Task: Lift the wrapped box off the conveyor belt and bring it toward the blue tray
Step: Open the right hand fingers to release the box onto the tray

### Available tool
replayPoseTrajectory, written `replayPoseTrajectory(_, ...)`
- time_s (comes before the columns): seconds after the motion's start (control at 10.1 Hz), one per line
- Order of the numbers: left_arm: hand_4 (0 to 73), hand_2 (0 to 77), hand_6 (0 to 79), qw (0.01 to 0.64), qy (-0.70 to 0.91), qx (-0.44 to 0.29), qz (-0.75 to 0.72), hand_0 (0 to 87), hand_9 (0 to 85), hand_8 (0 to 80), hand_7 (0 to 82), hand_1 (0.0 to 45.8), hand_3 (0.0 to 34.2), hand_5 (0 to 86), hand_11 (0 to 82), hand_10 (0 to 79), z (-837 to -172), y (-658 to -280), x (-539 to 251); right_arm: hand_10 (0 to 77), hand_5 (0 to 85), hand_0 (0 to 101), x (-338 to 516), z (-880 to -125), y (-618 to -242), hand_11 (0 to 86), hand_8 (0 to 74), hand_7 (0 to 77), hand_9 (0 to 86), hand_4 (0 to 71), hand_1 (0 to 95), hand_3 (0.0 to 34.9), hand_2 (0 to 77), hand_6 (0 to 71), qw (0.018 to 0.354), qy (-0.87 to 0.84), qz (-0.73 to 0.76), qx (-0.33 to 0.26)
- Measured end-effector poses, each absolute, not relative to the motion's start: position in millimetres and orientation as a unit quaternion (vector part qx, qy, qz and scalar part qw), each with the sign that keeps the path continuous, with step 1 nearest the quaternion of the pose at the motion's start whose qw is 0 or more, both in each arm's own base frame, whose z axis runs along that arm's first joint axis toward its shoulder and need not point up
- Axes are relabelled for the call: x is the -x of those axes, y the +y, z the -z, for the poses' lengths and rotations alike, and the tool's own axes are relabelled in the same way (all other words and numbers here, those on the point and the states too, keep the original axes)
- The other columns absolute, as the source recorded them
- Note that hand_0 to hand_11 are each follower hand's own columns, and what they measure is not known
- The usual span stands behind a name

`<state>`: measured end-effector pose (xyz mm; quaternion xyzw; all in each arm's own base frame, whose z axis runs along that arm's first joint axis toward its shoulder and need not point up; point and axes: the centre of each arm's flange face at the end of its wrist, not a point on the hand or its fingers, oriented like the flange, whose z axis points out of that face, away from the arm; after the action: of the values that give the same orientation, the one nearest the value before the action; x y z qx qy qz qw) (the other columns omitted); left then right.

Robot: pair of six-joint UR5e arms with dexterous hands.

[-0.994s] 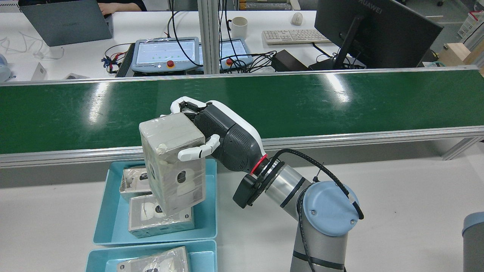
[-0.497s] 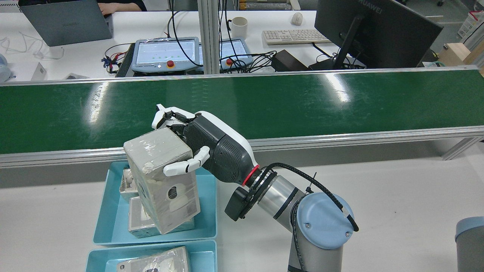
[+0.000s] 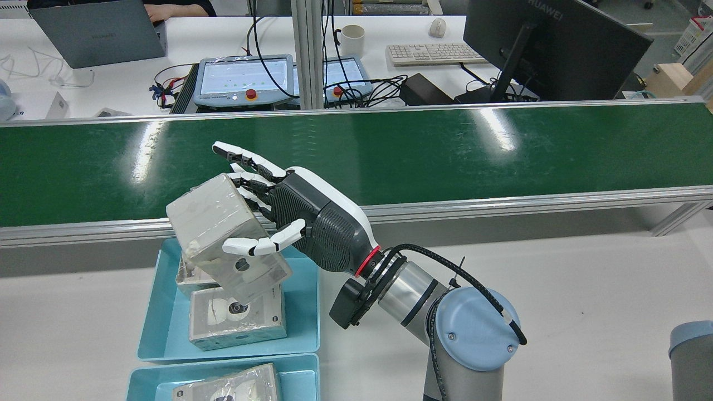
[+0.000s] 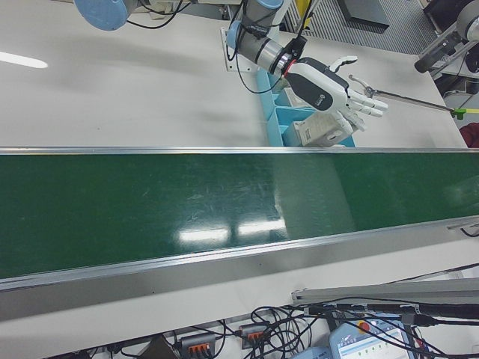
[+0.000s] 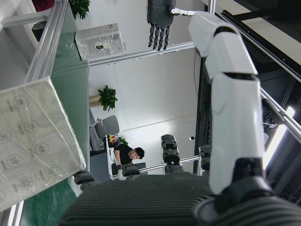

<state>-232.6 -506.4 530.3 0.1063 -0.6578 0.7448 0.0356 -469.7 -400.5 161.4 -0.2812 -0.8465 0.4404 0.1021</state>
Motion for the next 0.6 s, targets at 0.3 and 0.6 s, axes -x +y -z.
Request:
replayPoseTrajectory(0.3, 0.0, 0.5, 0.0, 0.036, -0.658, -0.106, -0.745, 0.0, 0.0, 0.0, 0.0, 0.0, 0.0, 1.1, 0.0, 0.0, -530.3, -506.4, 232.5, 1.6, 8.2, 49, 469.2, -162.7, -400.3, 3.8, 0.0, 8.2, 1.1, 1.6, 19.1, 29.8, 24.0, 1.6, 0.102, -0.846, -0.441, 0.282)
replayPoseTrajectory(0.6, 0.0, 0.5, 0.0, 0.036, -0.658, -0.106, -0.745, 0.0, 0.0, 0.0, 0.0, 0.0, 0.0, 1.1, 0.0, 0.0, -530.3, -506.4, 232.5, 1.1, 10.4, 49, 465.6, -162.1, -399.5, 3.3, 0.0, 8.2, 1.6, 1.6, 19.1, 29.9, 24.0, 1.6, 0.1, -0.847, -0.439, 0.283)
